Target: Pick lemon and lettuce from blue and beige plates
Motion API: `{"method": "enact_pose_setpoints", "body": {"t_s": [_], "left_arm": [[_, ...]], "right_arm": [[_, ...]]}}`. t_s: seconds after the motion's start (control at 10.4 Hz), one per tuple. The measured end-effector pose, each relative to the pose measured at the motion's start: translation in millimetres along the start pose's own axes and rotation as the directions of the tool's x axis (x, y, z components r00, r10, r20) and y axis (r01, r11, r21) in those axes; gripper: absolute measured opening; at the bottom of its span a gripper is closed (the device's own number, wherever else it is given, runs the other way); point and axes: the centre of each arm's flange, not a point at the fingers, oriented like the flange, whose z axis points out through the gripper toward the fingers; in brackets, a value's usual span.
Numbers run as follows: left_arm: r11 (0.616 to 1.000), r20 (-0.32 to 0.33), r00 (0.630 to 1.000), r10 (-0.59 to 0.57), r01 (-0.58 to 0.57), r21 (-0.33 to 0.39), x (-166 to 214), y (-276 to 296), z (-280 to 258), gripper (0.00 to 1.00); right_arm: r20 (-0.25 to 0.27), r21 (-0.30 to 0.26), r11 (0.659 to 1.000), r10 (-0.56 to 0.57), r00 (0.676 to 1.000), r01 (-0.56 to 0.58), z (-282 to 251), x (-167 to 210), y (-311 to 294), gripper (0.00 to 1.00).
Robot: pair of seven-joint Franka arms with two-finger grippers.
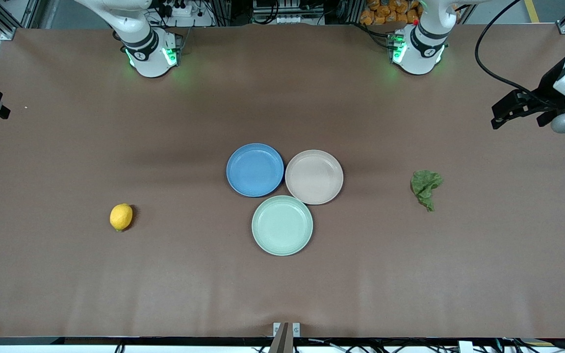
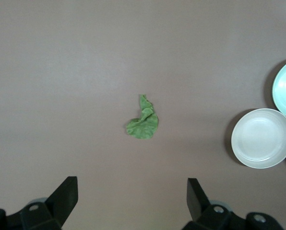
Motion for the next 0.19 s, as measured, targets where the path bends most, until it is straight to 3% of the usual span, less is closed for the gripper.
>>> {"method": "enact_pose_setpoints", "body": {"t_s": [0.19], "left_arm": [[1.0,-0.012,1.0,0.008,-0.008,0.002,0.6,-1.9,-5.0,1.0]], "right_arm": [[0.002,0.0,1.0,0.0,1.0,0.0,0.6,-0.1,0.0,1.0]]}}
